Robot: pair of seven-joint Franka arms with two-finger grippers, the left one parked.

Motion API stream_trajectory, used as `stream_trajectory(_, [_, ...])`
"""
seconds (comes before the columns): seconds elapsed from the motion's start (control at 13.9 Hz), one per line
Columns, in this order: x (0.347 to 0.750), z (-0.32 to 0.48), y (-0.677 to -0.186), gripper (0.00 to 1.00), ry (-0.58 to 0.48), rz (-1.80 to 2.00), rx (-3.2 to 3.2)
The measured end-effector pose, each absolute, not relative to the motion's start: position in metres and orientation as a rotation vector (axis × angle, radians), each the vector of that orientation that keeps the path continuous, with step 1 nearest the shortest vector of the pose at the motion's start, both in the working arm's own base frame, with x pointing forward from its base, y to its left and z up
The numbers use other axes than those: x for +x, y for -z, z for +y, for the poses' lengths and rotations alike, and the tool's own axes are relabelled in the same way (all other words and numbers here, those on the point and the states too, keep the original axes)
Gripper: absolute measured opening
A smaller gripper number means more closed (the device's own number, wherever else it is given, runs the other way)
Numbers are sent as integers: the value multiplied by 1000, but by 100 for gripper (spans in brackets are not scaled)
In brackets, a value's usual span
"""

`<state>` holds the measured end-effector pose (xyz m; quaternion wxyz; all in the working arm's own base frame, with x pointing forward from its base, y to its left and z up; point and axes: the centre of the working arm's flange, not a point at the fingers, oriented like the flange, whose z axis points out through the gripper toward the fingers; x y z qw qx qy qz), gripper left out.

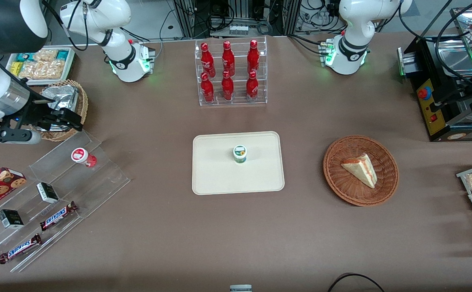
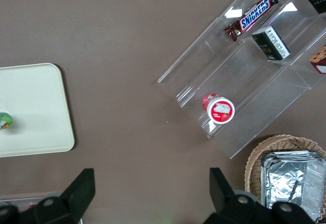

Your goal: Place green gum on tray

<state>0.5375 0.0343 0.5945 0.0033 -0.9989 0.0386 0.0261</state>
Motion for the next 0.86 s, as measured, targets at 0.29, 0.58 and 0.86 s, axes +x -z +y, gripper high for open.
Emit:
stream_trajectory(0.29, [547, 8, -601, 100, -53, 62, -3131])
stream_trajectory(0.58, [556, 6, -599, 100, -52, 59, -3132])
stream_trajectory(0.86, [567, -5, -599, 100, -44, 55, -3133])
